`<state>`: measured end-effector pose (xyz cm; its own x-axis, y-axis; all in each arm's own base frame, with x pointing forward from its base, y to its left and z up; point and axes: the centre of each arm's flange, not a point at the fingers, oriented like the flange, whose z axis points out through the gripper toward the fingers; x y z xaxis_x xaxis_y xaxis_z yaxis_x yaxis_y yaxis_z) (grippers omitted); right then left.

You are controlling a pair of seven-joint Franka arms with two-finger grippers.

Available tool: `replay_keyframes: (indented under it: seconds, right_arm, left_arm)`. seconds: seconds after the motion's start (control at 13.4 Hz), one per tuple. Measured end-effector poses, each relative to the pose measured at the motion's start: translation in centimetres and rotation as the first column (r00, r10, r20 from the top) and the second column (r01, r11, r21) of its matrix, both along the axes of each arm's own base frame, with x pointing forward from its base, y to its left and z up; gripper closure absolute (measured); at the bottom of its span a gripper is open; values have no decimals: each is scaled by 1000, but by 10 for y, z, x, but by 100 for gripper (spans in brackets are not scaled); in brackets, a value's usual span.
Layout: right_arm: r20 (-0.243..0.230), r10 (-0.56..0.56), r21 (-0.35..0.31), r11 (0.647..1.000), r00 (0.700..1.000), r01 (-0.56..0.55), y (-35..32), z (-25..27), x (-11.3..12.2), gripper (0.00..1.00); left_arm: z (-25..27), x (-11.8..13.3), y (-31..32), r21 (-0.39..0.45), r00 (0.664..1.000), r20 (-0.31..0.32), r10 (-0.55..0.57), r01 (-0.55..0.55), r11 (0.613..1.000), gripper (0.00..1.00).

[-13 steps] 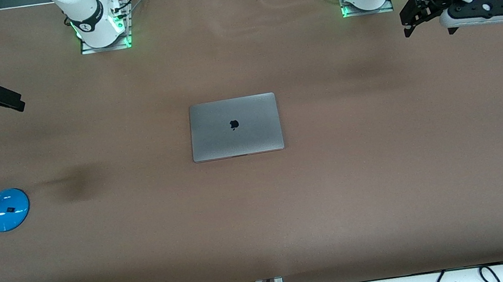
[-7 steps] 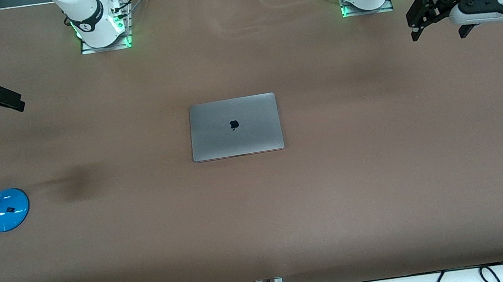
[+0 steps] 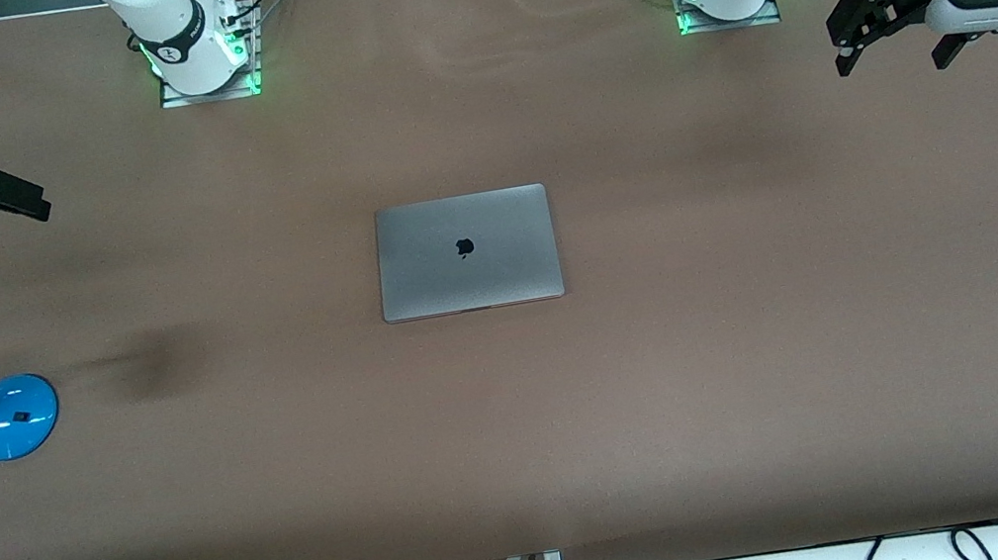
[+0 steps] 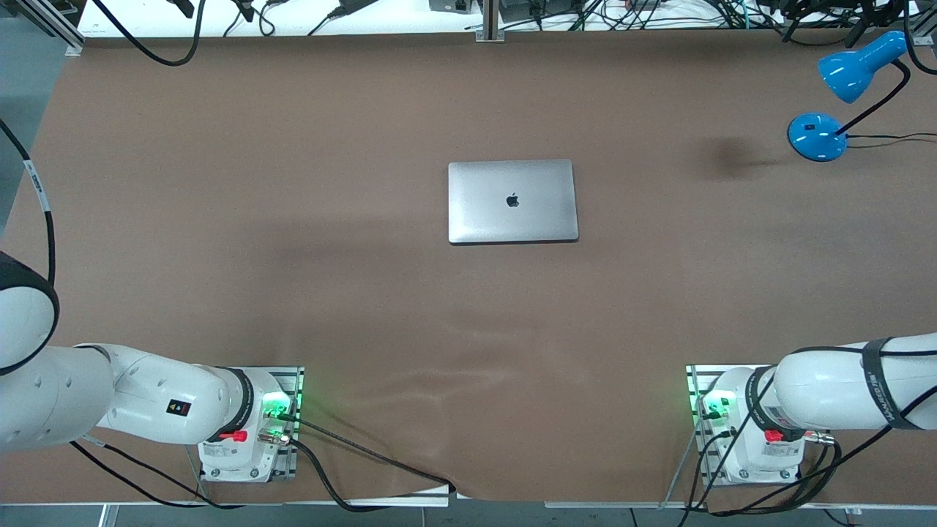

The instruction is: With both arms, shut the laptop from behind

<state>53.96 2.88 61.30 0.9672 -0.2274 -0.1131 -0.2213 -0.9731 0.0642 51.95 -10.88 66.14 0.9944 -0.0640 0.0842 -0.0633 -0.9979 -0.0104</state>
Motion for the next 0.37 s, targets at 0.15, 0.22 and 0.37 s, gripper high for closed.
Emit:
replay_keyframes:
  seconds: [0.15,0.22,0.37]
  right_arm:
    - [-1,0,0,1000,1000,0,0,0,0,0]
    - [-1,0,0,1000,1000,0,0,0,0,0]
    - [-1,1,0,1000,1000,-1,0,-1,0,0]
  left_arm:
    - [-5,2,-4,3,1000,-14,-7,7,1000,0]
    - [-7,2,-5,4,1000,-18,-9,9,1000,0]
    - [-5,2,-4,4,1000,-16,-7,7,1000,0]
